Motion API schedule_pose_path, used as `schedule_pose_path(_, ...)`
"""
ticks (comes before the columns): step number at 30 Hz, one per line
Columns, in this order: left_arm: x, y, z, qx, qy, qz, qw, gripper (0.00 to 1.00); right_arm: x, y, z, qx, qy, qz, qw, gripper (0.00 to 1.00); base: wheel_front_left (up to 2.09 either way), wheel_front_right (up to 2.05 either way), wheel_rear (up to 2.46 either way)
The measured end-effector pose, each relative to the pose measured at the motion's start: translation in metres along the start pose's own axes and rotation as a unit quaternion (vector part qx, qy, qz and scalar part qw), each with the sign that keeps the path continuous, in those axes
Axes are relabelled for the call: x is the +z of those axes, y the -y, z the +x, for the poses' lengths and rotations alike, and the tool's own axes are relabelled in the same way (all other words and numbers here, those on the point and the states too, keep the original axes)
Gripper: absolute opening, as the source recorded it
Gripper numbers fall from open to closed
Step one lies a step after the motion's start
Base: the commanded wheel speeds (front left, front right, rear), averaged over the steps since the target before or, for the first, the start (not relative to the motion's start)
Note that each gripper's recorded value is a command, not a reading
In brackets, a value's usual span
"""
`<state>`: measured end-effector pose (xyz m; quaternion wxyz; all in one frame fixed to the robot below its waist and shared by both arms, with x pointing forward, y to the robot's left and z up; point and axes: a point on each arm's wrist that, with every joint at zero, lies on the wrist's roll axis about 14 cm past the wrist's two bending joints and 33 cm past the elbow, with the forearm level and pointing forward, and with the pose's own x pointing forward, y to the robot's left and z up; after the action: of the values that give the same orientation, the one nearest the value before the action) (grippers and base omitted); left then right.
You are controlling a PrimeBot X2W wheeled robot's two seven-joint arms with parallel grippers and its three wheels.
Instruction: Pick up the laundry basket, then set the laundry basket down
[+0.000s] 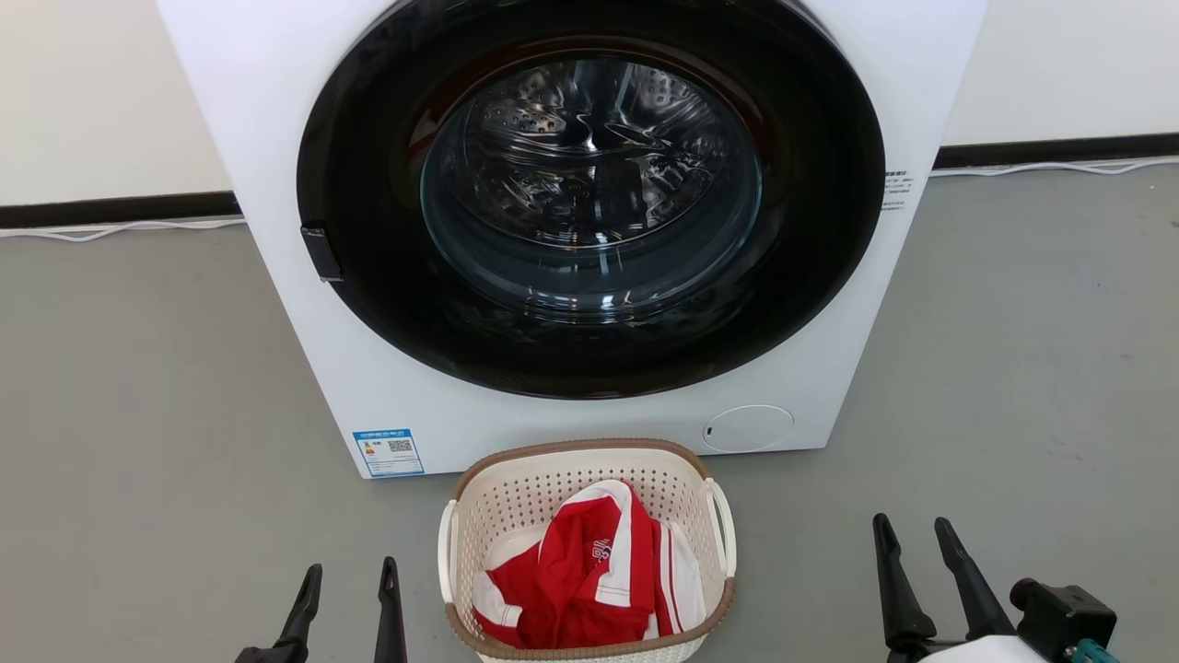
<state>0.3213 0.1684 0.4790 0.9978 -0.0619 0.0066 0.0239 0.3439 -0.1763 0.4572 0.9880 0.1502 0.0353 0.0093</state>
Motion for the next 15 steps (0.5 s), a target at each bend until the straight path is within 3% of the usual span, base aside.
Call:
schedule_pose_path(7,-0.001,-0.004,0.001,0.005,-0.002,0.001,1.0,1.0,0.0,0.003,0.0,-0.004,0.0,0.0,1.0,1.0,0.0,0.0,0.0)
schedule_pose_path(8,-0.003,-0.004,0.001,0.006,-0.005,0.001,1.0,0.0,-0.003,0.003,0.0,-0.006,-0.005,0.0,1.0,0.0,0.0,0.0,0.0)
schedule_pose_path(15,-0.029,-0.007,-0.009,0.012,-0.05,-0.004,0.999,0.0,-0.031,0.012,-0.015,-0.023,-0.049,0.011,0.998,0.0,0.0,0.0,0.0)
